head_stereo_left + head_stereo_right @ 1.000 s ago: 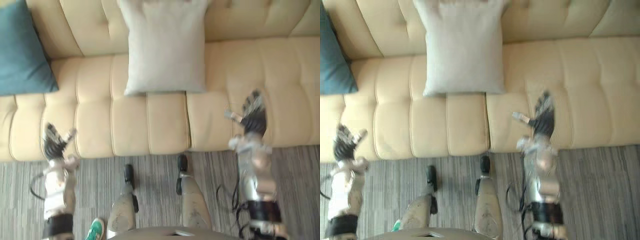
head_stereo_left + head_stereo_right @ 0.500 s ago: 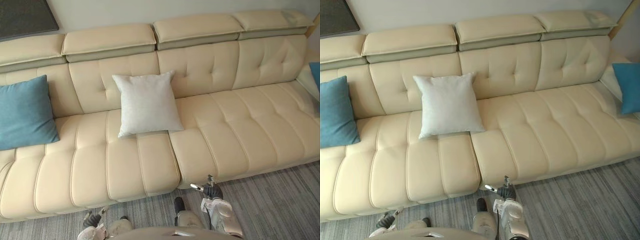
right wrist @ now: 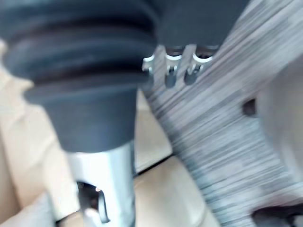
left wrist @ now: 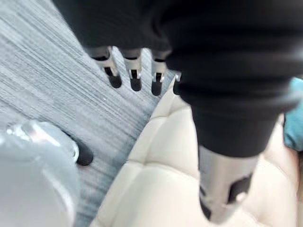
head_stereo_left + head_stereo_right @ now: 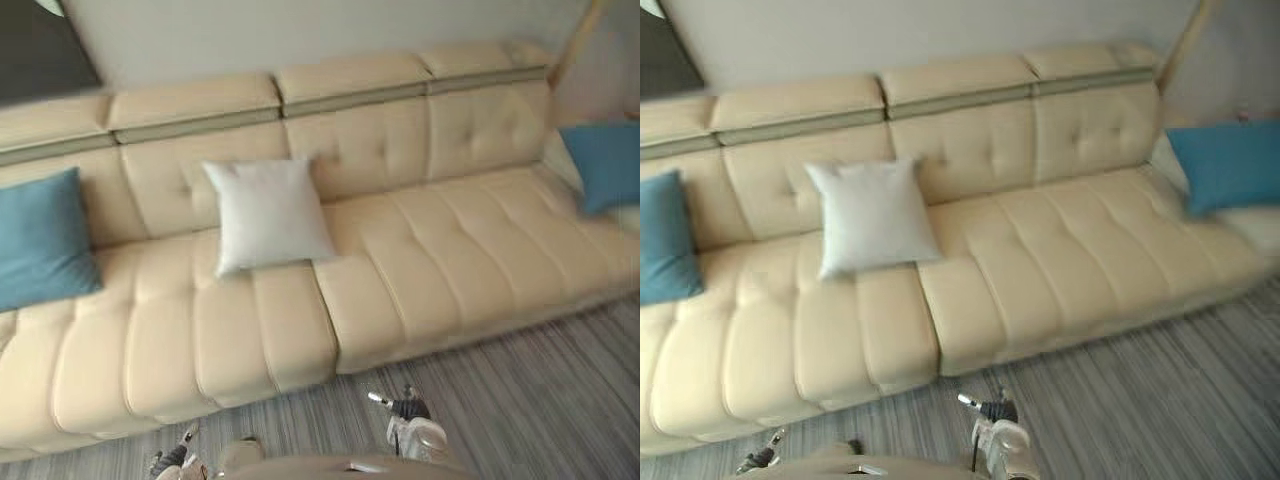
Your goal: Pick up cushions and gather them together orderly.
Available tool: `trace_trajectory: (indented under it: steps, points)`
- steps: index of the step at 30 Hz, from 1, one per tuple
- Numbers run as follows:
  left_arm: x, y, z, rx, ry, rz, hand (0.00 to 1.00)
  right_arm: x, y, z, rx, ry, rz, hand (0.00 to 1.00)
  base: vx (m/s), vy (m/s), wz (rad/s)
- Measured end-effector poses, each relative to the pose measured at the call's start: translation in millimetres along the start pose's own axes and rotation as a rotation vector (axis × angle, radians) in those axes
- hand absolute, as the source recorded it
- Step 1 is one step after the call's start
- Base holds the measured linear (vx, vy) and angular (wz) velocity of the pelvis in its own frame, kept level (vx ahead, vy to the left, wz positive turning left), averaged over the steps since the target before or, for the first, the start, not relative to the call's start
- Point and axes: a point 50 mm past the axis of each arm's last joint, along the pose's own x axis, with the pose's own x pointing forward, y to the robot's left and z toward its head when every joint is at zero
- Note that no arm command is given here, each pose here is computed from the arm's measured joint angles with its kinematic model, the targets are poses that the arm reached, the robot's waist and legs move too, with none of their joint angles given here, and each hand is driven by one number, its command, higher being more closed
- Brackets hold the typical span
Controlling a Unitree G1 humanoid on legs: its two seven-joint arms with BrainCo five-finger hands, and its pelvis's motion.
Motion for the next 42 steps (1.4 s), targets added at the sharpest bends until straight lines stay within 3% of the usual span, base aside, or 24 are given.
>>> trace_trajectory:
  steps: [6, 17, 25, 32, 36, 42]
  points:
    - [-1, -6, -4, 0.050, 0.006, -0.027, 0.00, 1, -24, -6, 0.024, 0.029, -0.092, 0.00, -0.15, 0.015, -0.11]
    - [1, 4, -2, 0.015, 0.005, -0.008, 0.00, -2, -14, -14, 0.083, 0.059, -0.088, 0.00, 0.04, 0.076, -1.10]
    - [-1, -25, 10, 0.198, -0.053, -0.111, 0.00, 8, 10, 21, 0.113, -0.020, -0.027, 0.00, 0.08, 0.011, -1.34]
    - [-1, -30, 13, 0.307, -0.082, -0.153, 0.00, 10, -4, 17, 0.098, 0.003, -0.067, 0.00, 0.06, -0.084, -0.80]
    - [-2, -32, 15, 0.286, -0.092, -0.160, 0.00, 6, -22, 2, 0.147, 0.042, -0.138, 0.00, 0.16, -0.106, -0.41]
    - [-7, -38, 26, 0.250, -0.158, -0.187, 0.00, 6, -21, 4, 0.174, 0.032, -0.146, 0.00, 0.17, 0.037, -0.77]
